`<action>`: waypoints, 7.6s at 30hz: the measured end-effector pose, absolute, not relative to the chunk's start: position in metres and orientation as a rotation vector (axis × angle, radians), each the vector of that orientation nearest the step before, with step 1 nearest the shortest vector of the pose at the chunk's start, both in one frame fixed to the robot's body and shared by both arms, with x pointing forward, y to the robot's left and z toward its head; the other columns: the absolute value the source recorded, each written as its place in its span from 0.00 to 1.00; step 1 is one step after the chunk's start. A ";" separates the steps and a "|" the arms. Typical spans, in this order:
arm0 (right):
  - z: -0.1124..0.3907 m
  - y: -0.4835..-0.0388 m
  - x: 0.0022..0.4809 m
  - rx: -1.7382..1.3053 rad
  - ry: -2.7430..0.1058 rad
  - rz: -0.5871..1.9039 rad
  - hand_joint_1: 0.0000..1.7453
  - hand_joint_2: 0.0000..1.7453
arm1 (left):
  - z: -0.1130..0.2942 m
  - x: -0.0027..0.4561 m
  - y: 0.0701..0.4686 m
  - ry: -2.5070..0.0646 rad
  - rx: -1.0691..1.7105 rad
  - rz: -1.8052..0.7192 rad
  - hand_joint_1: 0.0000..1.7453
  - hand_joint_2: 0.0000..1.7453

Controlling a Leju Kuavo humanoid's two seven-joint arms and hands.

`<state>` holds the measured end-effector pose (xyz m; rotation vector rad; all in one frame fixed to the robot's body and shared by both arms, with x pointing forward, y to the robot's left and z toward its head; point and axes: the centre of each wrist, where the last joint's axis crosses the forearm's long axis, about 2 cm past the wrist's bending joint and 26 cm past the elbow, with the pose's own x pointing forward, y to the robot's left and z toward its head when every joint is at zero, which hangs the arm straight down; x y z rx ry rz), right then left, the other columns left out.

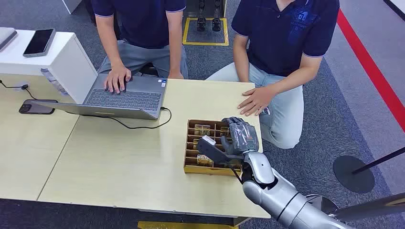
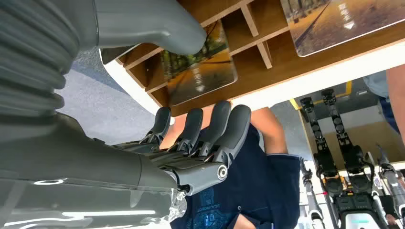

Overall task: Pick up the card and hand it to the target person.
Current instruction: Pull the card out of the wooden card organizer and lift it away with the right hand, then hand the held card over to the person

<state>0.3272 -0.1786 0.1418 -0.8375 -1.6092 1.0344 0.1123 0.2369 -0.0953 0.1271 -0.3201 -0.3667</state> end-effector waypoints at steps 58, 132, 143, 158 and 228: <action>0.141 -0.179 0.327 -0.836 -1.606 1.037 0.56 1.00 | -0.095 0.112 0.237 -0.319 0.127 -0.367 0.00 0.00; 0.133 -0.169 0.329 -0.899 -1.564 1.129 0.73 1.00 | -0.094 0.117 0.236 -0.327 0.181 -0.446 0.00 1.00; 0.147 -0.166 0.330 -0.847 -1.614 1.060 0.73 1.00 | -0.094 0.117 0.236 -0.324 0.202 -0.444 0.00 1.00; 0.174 -0.167 0.335 -0.854 -1.705 0.995 0.73 1.00 | -0.094 0.117 0.237 -0.325 0.207 -0.442 0.00 1.00; 0.218 -0.198 0.348 -1.035 -1.826 0.763 0.05 1.00 | -0.092 0.125 0.235 -0.330 0.203 -0.495 0.00 0.00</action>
